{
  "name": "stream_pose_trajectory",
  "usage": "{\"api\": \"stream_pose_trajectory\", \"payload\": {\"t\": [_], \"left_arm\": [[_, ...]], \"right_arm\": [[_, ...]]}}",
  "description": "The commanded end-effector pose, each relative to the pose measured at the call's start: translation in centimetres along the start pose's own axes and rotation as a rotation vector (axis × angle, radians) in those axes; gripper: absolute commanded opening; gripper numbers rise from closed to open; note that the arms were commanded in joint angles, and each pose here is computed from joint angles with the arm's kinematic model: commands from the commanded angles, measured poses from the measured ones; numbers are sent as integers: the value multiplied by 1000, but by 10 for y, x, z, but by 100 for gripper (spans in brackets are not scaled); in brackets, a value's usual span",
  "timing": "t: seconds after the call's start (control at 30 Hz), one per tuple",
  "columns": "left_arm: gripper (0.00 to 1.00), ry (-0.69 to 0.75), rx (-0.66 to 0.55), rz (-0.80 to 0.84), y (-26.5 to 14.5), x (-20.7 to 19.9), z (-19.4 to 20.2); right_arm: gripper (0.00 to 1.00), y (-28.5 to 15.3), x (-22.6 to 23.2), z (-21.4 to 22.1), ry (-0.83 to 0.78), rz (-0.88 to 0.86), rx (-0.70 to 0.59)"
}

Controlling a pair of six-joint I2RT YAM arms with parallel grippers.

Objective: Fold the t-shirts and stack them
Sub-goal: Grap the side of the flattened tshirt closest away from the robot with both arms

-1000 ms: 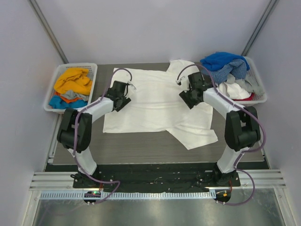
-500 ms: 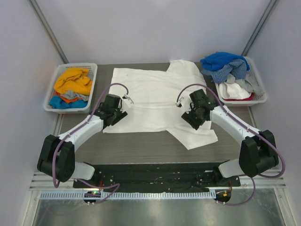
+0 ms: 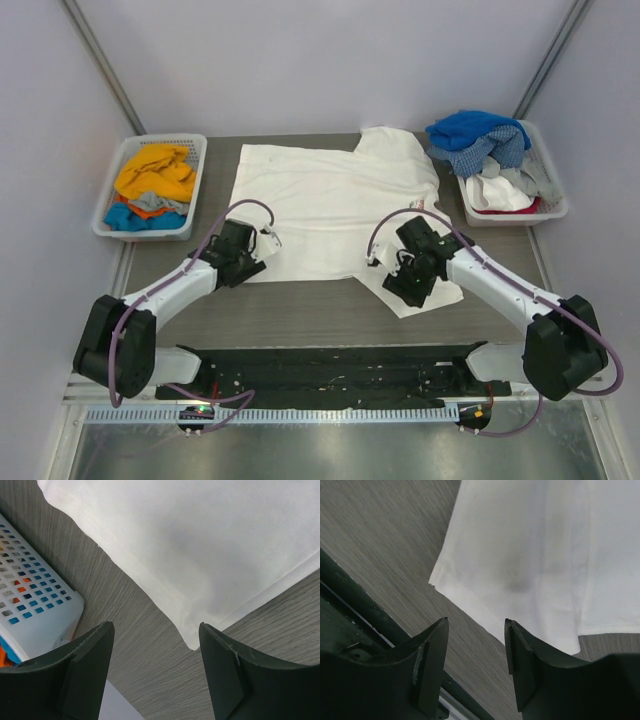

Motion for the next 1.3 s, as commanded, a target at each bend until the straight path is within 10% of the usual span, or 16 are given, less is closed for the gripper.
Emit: {"api": "stream_pose_trajectory", "payload": {"t": [0.0, 1.03, 1.27], "left_arm": [[73, 30, -9, 5, 4, 1, -2], [71, 67, 12, -11, 4, 4, 2], [70, 67, 20, 2, -1, 0, 7]], "right_arm": [[55, 10, 23, 4, -59, -98, 17], [52, 61, 30, -10, -77, -184, 20], [17, 72, 29, -8, -66, -183, 46]]}}
Point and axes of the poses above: each gripper's point midway between its finger pads, its own y axis out along the fingers, its own x axis along the line the jaws close on, z = x × y, the point moved 4 cm from there along -y, back along the fingers, and after that the axes turned 2 degrees about -y, right-handed, at the moved point
